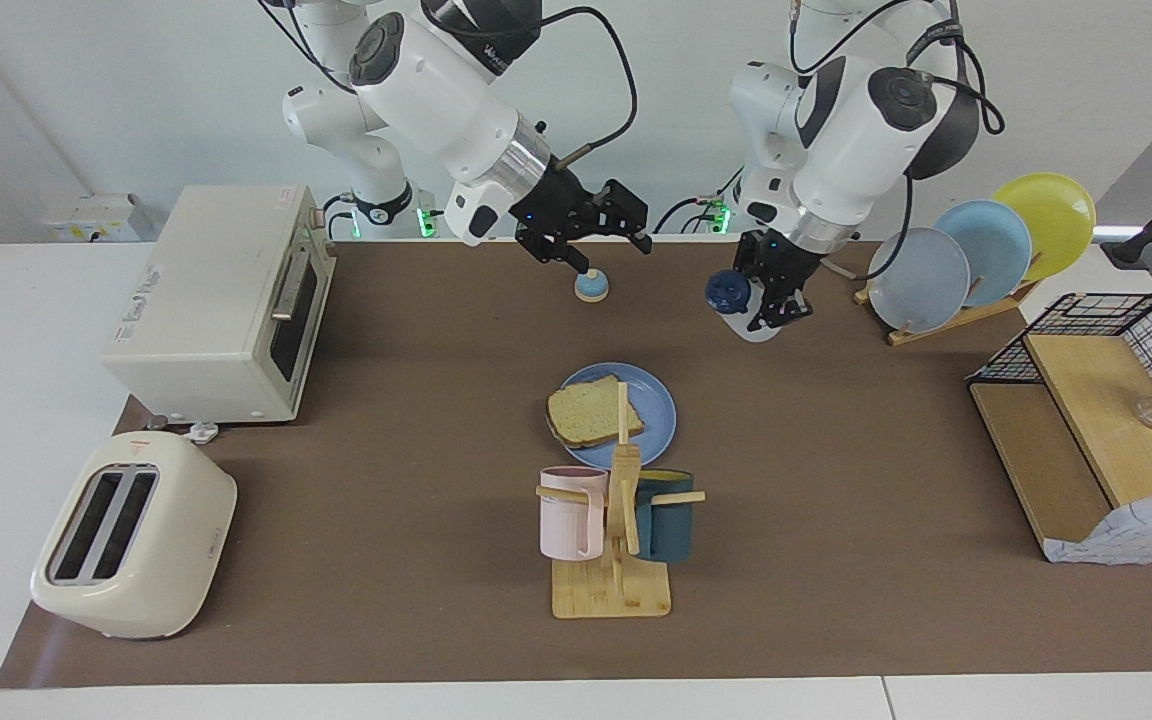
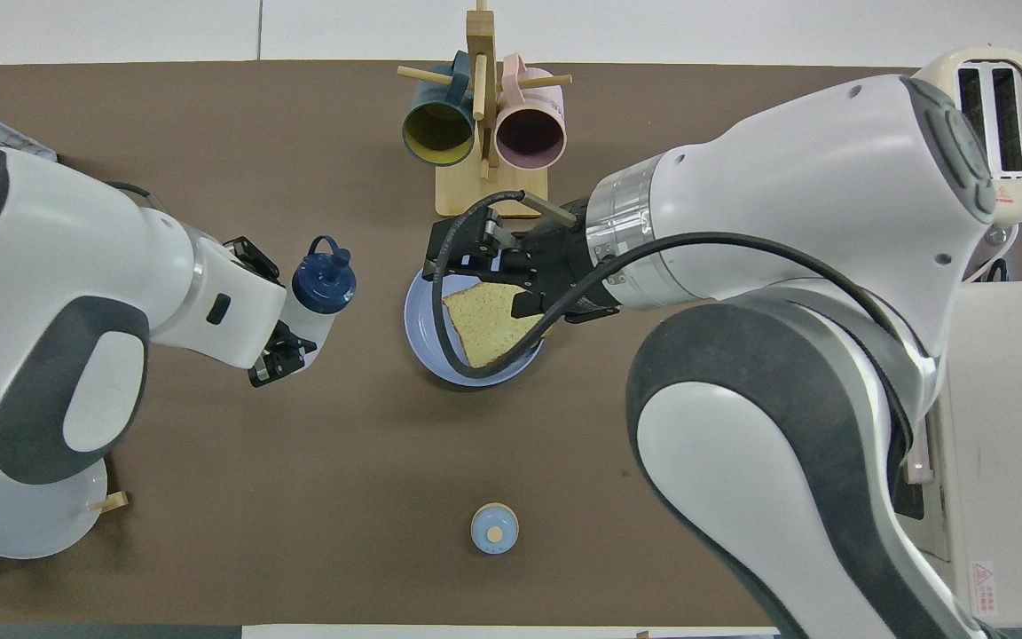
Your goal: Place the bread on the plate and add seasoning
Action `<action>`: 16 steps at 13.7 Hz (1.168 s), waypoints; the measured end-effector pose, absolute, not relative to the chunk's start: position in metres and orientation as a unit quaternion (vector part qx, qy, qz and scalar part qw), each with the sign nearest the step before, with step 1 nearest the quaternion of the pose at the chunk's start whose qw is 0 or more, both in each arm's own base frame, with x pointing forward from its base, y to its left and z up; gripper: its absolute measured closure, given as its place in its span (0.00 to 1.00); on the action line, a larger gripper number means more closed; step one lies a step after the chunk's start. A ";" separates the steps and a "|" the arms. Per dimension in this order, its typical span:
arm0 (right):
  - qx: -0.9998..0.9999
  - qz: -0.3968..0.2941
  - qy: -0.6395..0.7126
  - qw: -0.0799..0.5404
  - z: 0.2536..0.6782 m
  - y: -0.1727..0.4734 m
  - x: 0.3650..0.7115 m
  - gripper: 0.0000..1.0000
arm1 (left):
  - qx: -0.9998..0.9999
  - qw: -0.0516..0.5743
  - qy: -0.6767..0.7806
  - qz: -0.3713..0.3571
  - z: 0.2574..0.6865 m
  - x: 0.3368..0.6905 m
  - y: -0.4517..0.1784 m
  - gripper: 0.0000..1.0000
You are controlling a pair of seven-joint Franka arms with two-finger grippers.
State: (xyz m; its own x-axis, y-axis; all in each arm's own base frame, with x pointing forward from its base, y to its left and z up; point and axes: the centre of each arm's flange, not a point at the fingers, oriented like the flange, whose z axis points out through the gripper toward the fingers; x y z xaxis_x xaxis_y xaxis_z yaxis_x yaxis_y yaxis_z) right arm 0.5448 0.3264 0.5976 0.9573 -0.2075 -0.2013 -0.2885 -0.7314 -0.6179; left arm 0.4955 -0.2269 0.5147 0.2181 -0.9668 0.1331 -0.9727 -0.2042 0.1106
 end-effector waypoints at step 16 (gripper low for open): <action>-0.924 0.048 0.138 0.354 0.597 0.369 0.520 0.60 | 0.733 0.089 -0.674 0.019 0.513 0.460 -0.252 0.54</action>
